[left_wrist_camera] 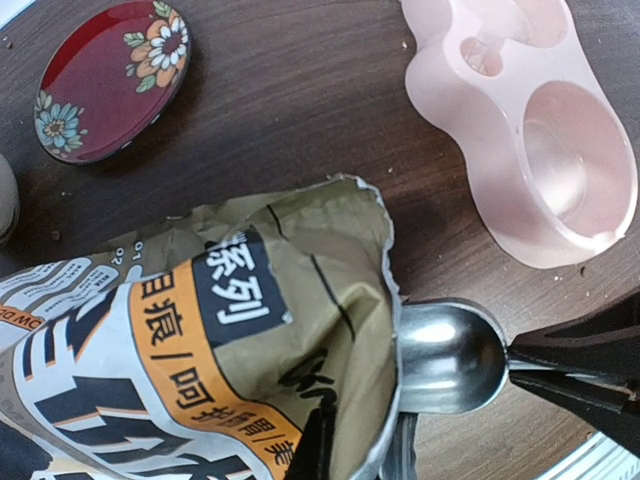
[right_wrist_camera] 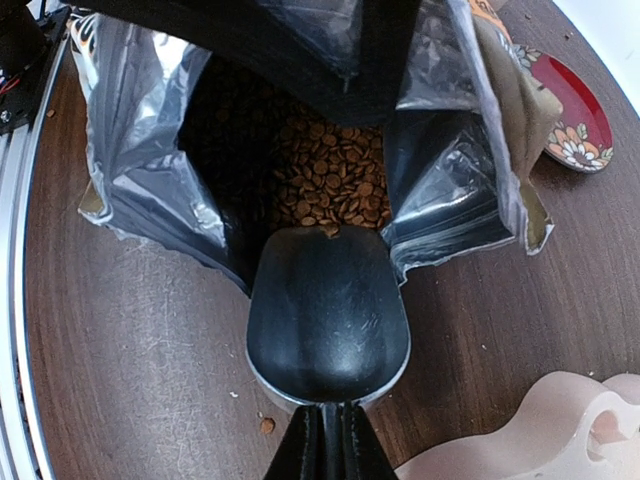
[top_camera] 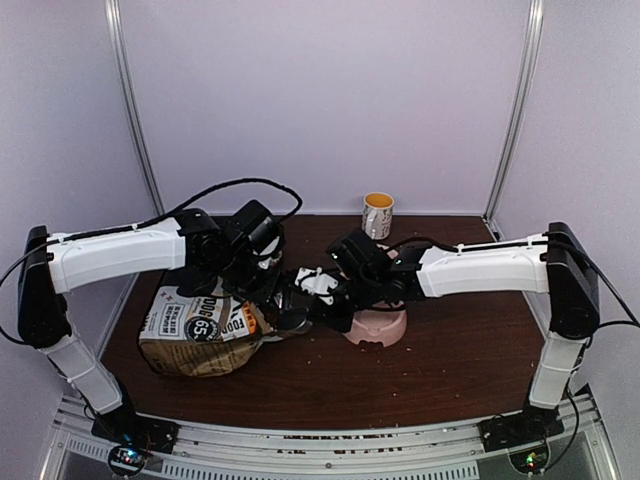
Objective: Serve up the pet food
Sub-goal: Insert the spatula into the pet food bag, then collect the pet food from the pet food bag.
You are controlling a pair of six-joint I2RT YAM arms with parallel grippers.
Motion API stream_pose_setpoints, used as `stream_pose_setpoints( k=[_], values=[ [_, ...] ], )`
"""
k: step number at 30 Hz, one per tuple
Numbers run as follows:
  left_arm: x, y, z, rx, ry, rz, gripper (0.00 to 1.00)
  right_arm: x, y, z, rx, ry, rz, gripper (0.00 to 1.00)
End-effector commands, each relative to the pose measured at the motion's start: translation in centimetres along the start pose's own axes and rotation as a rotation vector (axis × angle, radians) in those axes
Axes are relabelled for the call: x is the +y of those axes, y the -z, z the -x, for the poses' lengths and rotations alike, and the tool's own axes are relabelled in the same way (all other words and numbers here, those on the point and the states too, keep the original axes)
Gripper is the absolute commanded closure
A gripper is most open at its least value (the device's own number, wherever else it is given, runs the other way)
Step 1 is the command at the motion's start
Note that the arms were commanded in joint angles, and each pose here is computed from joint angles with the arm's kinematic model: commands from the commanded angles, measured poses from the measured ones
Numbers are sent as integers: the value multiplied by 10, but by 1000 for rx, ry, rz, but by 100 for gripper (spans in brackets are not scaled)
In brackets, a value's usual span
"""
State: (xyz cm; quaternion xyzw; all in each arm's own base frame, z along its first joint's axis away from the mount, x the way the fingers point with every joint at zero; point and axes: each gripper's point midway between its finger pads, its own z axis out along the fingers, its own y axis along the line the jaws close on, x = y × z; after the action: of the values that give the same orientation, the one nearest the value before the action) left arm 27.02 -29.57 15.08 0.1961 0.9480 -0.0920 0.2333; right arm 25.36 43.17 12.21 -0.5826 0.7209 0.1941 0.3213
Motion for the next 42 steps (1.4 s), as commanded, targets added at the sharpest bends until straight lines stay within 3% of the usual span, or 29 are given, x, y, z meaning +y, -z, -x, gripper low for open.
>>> stream_pose_setpoints(
  k=[1, 9, 18, 31, 42],
  values=[
    [-22, 16, 22, -97, 24, -108, 100, -8, -22, -23, 92, 0, -82, 100],
    [-23, 11, 16, -75, 16, -160, 100, 6, -26, 3, -41, 39, -47, 100],
    [-31, 11, 14, -72, 18, -226, 100, 4, -46, 8, -56, 44, -45, 100],
    [-33, 18, 14, -78, 39, -277, 100, 8, -55, 18, -218, -9, -36, 100],
    [-23, 21, 9, -85, 46, -247, 100, 3, -56, 13, -241, -40, -67, 100]
  ],
)
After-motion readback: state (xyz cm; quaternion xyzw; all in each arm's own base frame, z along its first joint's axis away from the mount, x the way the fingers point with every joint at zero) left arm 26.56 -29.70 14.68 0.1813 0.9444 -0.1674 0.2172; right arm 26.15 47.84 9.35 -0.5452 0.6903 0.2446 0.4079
